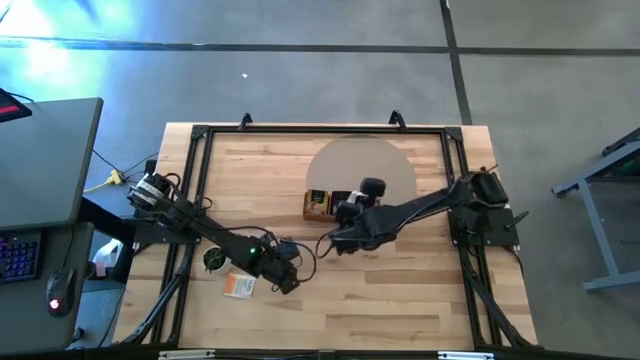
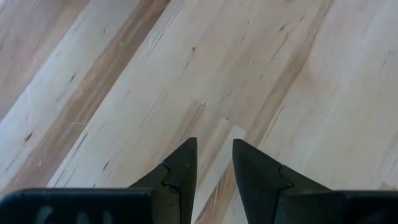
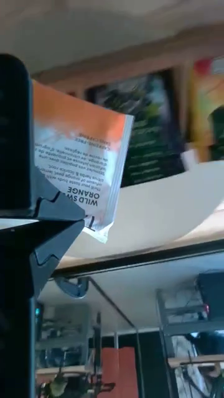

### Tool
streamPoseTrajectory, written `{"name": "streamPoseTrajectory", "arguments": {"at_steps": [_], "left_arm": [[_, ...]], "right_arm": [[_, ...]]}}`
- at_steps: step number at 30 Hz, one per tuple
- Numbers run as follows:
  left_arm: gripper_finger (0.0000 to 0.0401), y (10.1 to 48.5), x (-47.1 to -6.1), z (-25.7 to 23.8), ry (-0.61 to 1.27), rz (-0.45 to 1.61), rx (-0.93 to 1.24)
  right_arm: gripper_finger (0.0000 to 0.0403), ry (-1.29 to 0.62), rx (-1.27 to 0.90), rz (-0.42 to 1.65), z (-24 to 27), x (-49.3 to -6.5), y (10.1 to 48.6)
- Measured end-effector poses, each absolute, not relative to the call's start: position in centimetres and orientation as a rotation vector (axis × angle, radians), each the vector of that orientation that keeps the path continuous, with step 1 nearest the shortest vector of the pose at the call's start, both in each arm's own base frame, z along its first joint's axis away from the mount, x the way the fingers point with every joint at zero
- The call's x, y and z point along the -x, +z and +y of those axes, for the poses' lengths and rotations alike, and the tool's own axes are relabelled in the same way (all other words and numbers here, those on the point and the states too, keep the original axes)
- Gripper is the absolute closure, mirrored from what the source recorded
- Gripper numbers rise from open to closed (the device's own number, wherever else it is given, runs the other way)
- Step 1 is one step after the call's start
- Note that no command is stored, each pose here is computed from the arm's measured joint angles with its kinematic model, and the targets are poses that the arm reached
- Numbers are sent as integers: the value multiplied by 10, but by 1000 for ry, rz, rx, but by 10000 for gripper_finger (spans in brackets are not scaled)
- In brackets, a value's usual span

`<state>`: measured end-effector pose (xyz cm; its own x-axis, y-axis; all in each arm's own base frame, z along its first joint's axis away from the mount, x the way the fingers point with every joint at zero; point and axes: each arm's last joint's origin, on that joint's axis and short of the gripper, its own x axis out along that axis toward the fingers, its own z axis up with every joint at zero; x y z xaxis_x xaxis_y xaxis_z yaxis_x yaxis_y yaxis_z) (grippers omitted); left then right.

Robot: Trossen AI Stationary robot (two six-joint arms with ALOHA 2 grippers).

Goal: Pick & Place Tea
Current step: Put the white tea bag into the right section of the wooden organizer

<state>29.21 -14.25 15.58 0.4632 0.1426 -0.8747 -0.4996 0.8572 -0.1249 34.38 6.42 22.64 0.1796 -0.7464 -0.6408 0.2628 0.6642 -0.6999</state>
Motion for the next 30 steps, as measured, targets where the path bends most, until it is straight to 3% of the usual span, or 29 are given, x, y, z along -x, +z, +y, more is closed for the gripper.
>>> {"name": "streamPoseTrajectory", "arguments": {"at_steps": [14,22,30], "left_arm": [[300,156,-292,-143,407,1017,393],[300,156,-292,-143,407,1015,394],[300,156,-293,-143,406,1014,396]], "right_arm": [[399,-696,764,1337,39,-314,152],[379,-697,787,1332,38,-310,158],[343,-668,677,1265,38,-308,180]]}}
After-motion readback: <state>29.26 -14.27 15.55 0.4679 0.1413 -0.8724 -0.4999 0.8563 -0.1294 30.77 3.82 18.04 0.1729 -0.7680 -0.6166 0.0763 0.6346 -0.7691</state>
